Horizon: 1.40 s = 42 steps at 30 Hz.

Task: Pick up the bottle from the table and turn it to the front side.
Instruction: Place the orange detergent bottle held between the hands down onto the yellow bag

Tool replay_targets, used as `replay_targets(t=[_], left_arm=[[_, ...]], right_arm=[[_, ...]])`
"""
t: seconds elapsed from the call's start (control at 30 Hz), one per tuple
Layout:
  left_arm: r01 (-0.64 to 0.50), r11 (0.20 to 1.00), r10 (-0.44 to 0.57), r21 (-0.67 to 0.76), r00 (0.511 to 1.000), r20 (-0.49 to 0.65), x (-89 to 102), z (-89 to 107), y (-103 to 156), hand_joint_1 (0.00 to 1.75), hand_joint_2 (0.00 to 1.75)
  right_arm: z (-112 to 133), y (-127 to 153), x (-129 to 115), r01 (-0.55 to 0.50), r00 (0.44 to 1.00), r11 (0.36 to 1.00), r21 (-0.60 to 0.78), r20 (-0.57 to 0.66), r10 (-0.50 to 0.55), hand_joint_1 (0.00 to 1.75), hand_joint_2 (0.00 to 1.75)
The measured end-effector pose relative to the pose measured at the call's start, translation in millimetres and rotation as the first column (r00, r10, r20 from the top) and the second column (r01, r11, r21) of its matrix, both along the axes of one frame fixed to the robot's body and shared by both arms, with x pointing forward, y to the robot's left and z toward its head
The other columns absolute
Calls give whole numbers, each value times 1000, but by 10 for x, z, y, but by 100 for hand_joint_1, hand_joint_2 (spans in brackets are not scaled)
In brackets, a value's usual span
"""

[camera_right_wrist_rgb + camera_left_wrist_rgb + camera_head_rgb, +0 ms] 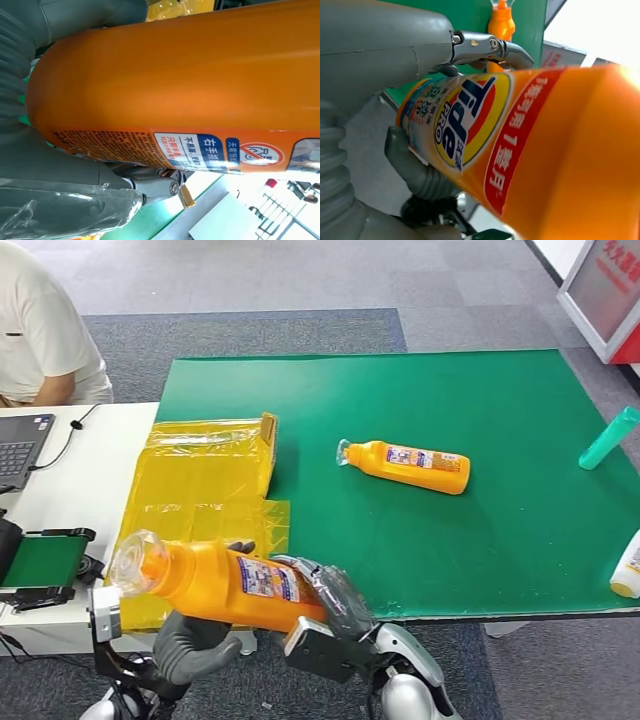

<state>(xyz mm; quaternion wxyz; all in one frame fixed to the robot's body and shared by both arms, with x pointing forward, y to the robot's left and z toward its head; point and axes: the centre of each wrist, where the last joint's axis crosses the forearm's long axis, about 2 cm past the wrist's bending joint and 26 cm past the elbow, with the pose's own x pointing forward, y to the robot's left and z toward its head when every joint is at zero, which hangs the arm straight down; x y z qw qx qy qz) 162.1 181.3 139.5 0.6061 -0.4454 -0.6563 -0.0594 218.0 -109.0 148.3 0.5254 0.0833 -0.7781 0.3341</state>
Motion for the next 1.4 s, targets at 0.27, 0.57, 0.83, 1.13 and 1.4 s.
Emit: replay_targets(t=[0.27, 0.57, 0.83, 1.13, 1.4], left_arm=[[-62, 954, -4, 294, 976, 219, 91, 137, -110, 0, 175], [-167, 912, 1, 376, 914, 405, 181, 320, -272, 0, 175], [-189, 916, 17, 353, 899, 437, 214, 399, -349, 1, 175], [-185, 924, 33, 336, 912, 409, 205, 405, -370, 175, 175], [-181, 936, 52, 301, 920, 389, 216, 425, -384, 175, 175]], right_arm=[[-85, -12, 4, 8, 999, 1000, -9, -46, -8, 175, 175], [-195, -69, 18, 48, 994, 998, -34, -93, -51, 175, 175], [-295, -119, -1, 70, 988, 996, -55, -134, -77, 175, 175], [-274, -137, -34, 83, 987, 996, -33, -137, -87, 175, 175], [-178, -177, -112, 107, 987, 994, -1, -121, -106, 175, 175]])
